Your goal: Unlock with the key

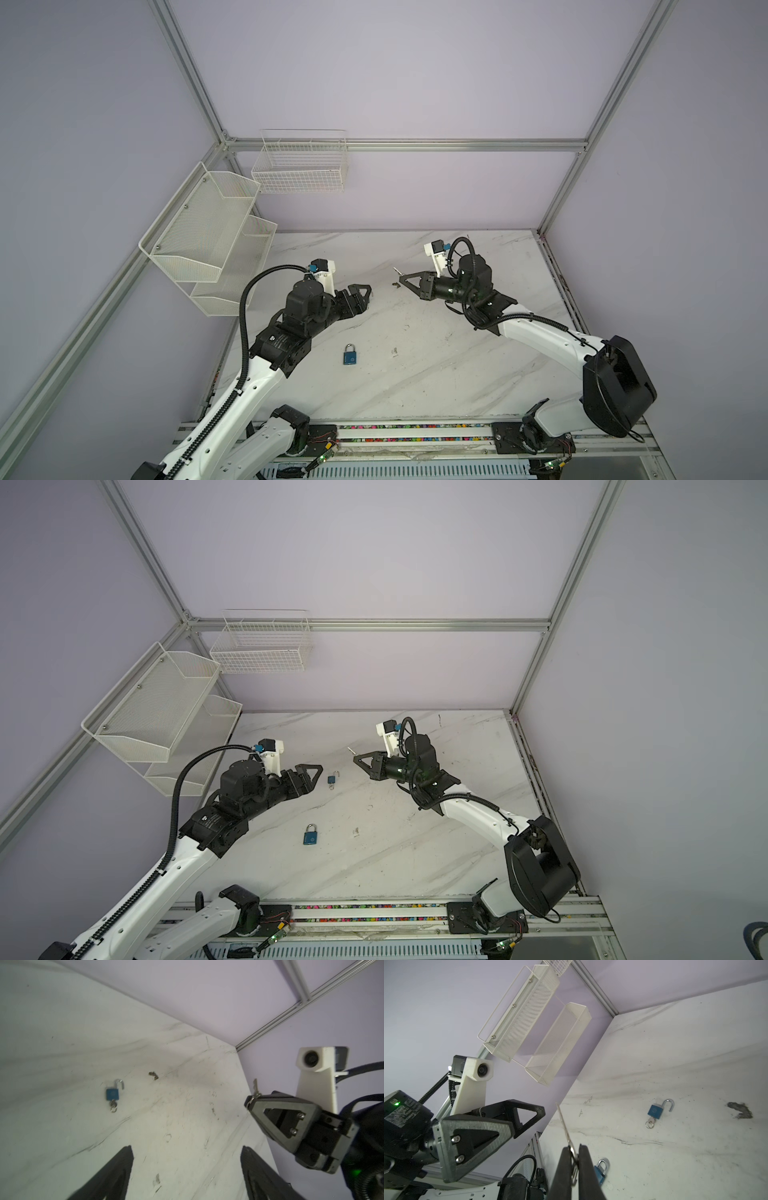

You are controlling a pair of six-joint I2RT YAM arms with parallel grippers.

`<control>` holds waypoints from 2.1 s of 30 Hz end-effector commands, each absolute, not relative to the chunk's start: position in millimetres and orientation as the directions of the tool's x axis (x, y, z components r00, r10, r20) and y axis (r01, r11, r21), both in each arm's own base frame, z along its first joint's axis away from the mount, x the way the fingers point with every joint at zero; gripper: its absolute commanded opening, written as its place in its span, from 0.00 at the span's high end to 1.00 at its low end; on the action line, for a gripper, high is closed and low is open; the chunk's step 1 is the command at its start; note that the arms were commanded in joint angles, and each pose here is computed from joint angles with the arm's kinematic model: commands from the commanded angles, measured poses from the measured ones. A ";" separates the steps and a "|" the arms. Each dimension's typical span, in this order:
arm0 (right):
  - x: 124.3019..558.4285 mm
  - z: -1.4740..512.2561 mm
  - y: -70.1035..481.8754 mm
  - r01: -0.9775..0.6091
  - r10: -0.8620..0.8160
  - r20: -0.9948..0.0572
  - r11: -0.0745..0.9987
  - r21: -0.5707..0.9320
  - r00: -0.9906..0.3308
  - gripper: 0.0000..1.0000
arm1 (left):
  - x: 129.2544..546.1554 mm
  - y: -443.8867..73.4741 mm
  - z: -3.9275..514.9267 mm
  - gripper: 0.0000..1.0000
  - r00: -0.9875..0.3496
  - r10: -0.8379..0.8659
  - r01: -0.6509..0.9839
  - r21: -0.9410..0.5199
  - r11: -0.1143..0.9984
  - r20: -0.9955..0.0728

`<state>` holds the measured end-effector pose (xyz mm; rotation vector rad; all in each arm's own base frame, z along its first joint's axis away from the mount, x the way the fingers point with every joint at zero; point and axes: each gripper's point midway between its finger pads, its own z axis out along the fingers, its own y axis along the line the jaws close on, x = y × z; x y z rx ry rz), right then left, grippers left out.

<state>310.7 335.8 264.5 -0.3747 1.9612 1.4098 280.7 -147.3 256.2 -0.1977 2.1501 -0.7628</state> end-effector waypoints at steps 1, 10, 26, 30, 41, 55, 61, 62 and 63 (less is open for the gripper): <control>308.9 239.5 326.6 -0.561 0.130 -0.667 0.438 0.702 -0.734 1.00 | 256.9 -131.6 245.3 0.17 -0.708 -0.353 0.020 -0.517 0.856 -0.612; 297.9 190.2 336.6 -0.496 0.096 -0.597 0.462 0.735 -0.796 1.00 | 224.3 -116.9 181.7 0.16 -0.809 -0.318 -0.114 -0.399 0.910 -0.494; 281.7 171.2 348.9 -0.482 0.112 -0.570 0.417 0.771 -0.814 1.00 | 211.3 -108.6 105.8 0.14 -0.868 -0.315 -0.233 -0.245 0.941 -0.385; 285.9 168.7 347.3 -0.475 0.113 -0.574 0.446 0.759 -0.811 1.00 | 213.8 -112.6 91.0 0.14 -0.870 -0.323 -0.240 -0.251 0.938 -0.372; 290.2 164.4 345.7 -0.454 0.131 -0.567 0.465 0.760 -0.814 1.00 | 226.4 -120.3 64.8 0.18 -0.885 -0.306 -0.253 -0.188 0.949 -0.352; 291.5 161.5 347.4 -0.446 0.129 -0.557 0.467 0.764 -0.820 1.00 | 228.0 -130.8 34.5 0.29 -0.921 -0.250 -0.245 -0.053 0.968 -0.298; 291.3 159.5 348.4 -0.446 0.123 -0.555 0.467 0.764 -0.823 1.00 | 230.1 -133.5 25.8 0.33 -0.927 -0.251 -0.255 -0.020 0.967 -0.280; 291.4 159.0 348.1 -0.446 0.123 -0.556 0.468 0.763 -0.822 1.00 | 231.0 -134.4 25.5 0.35 -0.926 -0.250 -0.256 -0.016 0.966 -0.282; 291.3 158.9 348.1 -0.446 0.123 -0.556 0.468 0.763 -0.822 1.00 | 231.4 -135.1 25.1 0.35 -0.926 -0.252 -0.258 -0.016 0.966 -0.280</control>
